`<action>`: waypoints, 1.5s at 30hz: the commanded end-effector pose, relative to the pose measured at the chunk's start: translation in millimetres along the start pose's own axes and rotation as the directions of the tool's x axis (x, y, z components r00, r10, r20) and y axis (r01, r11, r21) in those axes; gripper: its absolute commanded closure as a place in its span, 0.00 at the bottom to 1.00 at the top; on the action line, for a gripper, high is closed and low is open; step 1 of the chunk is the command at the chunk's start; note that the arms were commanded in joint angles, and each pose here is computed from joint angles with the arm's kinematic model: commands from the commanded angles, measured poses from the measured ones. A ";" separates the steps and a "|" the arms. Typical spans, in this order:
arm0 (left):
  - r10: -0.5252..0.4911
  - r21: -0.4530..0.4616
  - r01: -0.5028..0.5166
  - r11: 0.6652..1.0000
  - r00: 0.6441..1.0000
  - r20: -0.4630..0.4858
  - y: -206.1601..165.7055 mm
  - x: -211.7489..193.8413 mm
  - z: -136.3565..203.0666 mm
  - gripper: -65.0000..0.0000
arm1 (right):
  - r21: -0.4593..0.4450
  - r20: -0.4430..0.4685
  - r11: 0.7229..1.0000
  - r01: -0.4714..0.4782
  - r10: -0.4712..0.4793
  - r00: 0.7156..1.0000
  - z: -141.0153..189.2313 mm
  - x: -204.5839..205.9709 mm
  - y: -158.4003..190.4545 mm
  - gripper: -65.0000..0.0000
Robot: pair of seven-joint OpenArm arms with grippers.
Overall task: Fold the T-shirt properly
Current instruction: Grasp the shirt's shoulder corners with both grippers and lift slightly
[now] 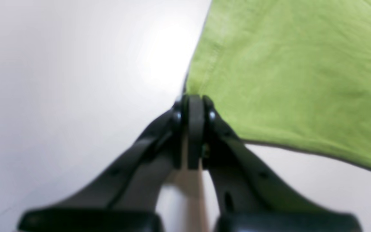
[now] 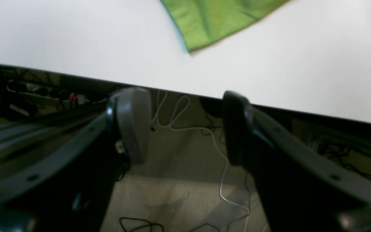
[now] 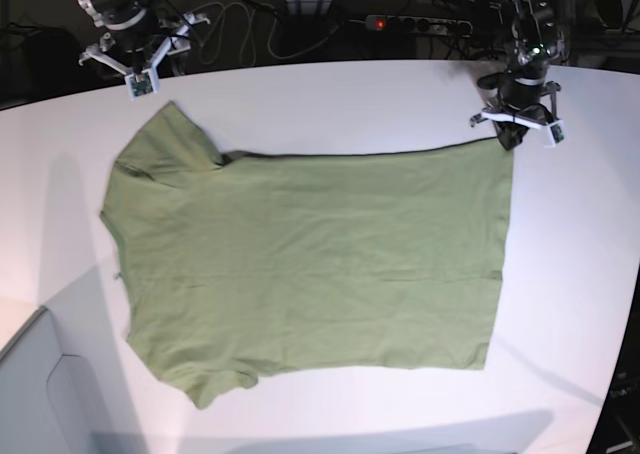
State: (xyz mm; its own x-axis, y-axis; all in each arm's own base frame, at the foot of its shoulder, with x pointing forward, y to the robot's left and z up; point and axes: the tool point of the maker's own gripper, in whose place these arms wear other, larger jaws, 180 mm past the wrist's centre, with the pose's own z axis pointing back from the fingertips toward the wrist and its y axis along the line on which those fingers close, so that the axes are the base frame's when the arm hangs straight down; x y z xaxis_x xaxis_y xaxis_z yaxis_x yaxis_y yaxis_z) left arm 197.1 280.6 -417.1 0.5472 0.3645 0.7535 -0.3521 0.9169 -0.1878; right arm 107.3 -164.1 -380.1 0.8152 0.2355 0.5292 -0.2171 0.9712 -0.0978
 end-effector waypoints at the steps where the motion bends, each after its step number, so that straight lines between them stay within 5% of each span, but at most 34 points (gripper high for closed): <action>1: -0.003 -0.001 0.003 1.000 1.000 0.016 1.7 5.1 0.1 1.00 | 0.000 0.022 1.000 -0.014 0.014 1.000 3.2 5.1 -1.2 0.48; 15: -0.003 0.011 0.003 1.000 1.000 -0.008 7.1 -5.4 4.7 1.00 | -0.027 0.149 1.000 0.004 0.000 0.989 -8.2 53.4 -9.9 0.47; 20: -0.004 0.013 0.005 1.000 1.000 -0.014 8.3 -7.7 6.3 1.00 | -0.029 0.189 0.999 0.024 -0.018 0.982 -11.5 68.7 -9.8 0.40; 41: -0.003 0.016 0.003 1.000 1.000 -0.024 9.7 -11.6 7.5 1.00 | -0.024 0.060 0.996 0.083 -0.081 0.995 -64.4 17.3 -14.2 0.39; 45: -0.003 0.016 0.003 1.000 1.000 -0.024 9.7 -11.6 7.5 1.00 | -0.024 0.047 0.996 0.083 -0.082 0.996 -66.4 12.5 -14.4 0.46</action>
State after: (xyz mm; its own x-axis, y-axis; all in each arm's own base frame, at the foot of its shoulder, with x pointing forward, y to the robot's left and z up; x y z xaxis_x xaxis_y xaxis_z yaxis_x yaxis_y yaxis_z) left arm 186.5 281.9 -421.8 0.5473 0.3736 0.7490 -0.3610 0.9127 -0.1914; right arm 160.5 -169.6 -427.2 0.7947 0.1348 0.5918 -0.1233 0.9906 -0.0601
